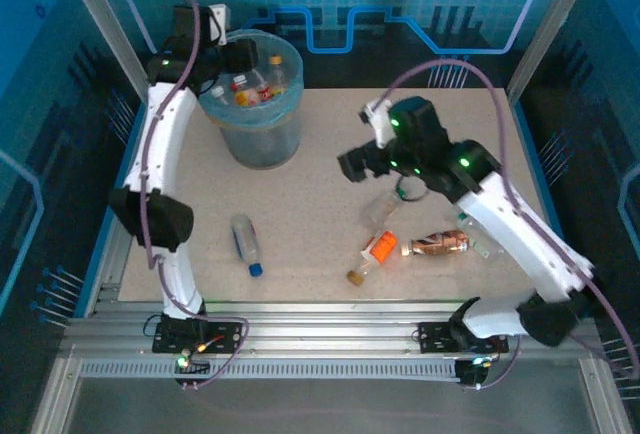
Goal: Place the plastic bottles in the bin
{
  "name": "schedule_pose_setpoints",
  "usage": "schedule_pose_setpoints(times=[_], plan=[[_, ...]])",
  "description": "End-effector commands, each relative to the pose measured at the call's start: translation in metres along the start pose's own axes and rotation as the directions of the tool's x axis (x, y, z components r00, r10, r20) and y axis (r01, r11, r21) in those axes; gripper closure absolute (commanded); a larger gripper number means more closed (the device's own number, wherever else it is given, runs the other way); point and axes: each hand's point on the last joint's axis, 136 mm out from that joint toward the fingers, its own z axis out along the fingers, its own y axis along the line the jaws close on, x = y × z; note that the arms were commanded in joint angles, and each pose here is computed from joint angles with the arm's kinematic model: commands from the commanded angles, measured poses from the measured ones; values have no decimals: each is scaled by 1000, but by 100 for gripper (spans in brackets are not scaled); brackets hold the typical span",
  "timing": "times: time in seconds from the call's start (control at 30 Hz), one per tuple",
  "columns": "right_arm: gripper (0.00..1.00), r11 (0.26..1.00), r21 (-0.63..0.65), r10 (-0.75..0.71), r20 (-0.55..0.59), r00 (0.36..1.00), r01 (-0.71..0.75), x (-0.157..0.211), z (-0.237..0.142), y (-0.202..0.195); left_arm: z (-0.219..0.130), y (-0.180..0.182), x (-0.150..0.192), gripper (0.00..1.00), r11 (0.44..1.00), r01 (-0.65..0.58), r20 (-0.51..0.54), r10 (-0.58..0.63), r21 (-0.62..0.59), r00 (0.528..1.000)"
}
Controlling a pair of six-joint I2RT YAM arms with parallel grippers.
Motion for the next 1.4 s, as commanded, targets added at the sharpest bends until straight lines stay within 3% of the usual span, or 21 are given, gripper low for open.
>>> schedule_pose_setpoints(times=[0.0,0.07,0.17,0.27,0.37,0.43,0.5,0.63,0.8,1.17,1.37], plan=[[0,941,18,-338,-14,941,339,37,-18,-2,-35,-37,-10,27,988,-107,123,94,107,988],[0,882,7,-470,-44,882,470,60,-24,-1,-49,-64,8,25,960,-224,155,199,165,968],[0,780,-30,-624,-126,771,625,96,-31,-4,-69,-105,50,18,874,-411,179,375,258,910],[0,673,-71,-720,-289,631,736,133,-25,-21,-87,-141,105,15,737,-534,202,497,414,844],[0,585,-178,-774,-414,479,791,175,-16,-34,-103,-167,160,11,595,-568,219,556,569,802],[0,594,-248,-777,-425,465,765,197,-9,-35,-110,-179,191,10,519,-570,219,587,637,779],[0,615,-343,-781,-385,491,710,222,-4,-26,-116,-191,222,9,436,-571,223,625,696,748],[0,697,-350,-714,-414,564,626,253,16,-34,-125,-208,264,8,295,-582,250,692,758,677],[0,763,-411,-646,-479,594,499,297,30,-42,-124,-208,279,8,264,-585,252,714,767,653],[0,807,-342,-590,-480,649,481,289,62,-60,-119,-203,273,6,298,-636,251,738,711,627],[0,810,-367,-586,-521,621,457,303,66,-64,-118,-199,274,6,299,-656,245,758,693,604]])
